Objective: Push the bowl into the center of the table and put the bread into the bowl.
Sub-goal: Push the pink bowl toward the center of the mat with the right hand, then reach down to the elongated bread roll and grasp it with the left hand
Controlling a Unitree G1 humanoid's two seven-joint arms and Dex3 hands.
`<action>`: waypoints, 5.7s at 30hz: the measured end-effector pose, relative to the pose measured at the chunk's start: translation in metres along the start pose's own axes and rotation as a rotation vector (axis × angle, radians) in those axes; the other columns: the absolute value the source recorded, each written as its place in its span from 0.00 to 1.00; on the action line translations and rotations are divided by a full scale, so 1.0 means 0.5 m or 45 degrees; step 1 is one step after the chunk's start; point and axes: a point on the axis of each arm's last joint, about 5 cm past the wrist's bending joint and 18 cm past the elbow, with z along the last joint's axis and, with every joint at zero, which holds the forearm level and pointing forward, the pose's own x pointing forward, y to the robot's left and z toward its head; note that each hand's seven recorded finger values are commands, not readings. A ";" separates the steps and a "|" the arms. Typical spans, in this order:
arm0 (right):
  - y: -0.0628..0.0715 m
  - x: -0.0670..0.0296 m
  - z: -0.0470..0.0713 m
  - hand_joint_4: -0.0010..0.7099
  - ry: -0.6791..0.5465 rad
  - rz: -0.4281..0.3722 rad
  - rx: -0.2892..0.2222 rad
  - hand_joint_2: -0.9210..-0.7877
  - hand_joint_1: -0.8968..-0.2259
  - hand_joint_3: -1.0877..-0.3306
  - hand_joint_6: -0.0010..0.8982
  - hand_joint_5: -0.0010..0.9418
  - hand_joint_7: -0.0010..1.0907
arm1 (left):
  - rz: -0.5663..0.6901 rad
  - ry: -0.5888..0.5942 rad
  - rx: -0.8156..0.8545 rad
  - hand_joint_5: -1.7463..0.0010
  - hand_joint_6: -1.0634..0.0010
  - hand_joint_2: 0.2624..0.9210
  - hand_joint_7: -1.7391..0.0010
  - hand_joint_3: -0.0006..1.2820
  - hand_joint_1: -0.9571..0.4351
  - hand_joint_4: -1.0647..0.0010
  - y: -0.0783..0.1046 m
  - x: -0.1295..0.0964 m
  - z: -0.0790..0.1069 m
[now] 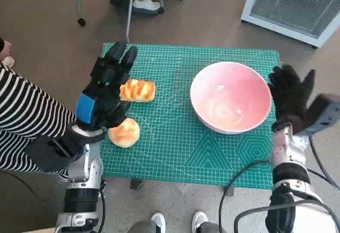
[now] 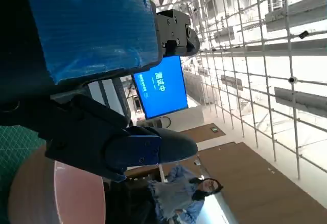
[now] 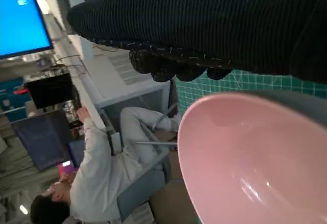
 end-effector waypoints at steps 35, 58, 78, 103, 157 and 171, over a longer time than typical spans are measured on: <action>0.132 0.000 -0.040 0.19 0.146 0.128 0.246 0.00 0.32 0.44 0.25 0.02 0.19 | 0.039 0.009 0.047 0.98 0.99 1.00 0.77 0.30 0.21 0.87 0.007 -0.023 0.013; 0.119 0.018 0.011 0.10 -0.062 0.257 -0.053 0.00 0.28 0.33 0.18 0.00 0.11 | 0.027 0.047 0.001 0.99 1.00 1.00 0.78 0.32 0.21 0.88 -0.006 -0.018 -0.003; 0.122 -0.014 0.131 0.19 -0.912 0.719 -0.357 0.00 0.19 0.42 0.22 0.02 0.16 | -0.084 -0.017 -0.036 0.99 0.99 1.00 0.78 0.32 0.21 0.88 -0.011 0.046 -0.004; 0.129 -0.082 0.140 0.20 -1.067 0.929 -0.341 0.00 0.13 0.54 0.04 0.01 0.49 | -0.209 -0.116 -0.023 1.00 1.00 1.00 0.75 0.26 0.21 0.86 -0.010 0.100 0.021; 0.118 -0.084 0.142 0.27 -1.039 0.829 -0.328 0.00 0.13 0.59 0.06 0.02 0.49 | -0.592 0.760 1.347 1.00 0.69 0.69 0.96 0.01 0.47 0.82 0.134 0.215 0.067; 0.113 -0.087 0.142 0.28 -1.036 0.817 -0.327 0.00 0.16 0.60 0.07 0.01 0.48 | -0.693 1.110 1.438 1.00 0.70 0.72 0.99 0.01 0.39 0.85 0.099 0.251 0.026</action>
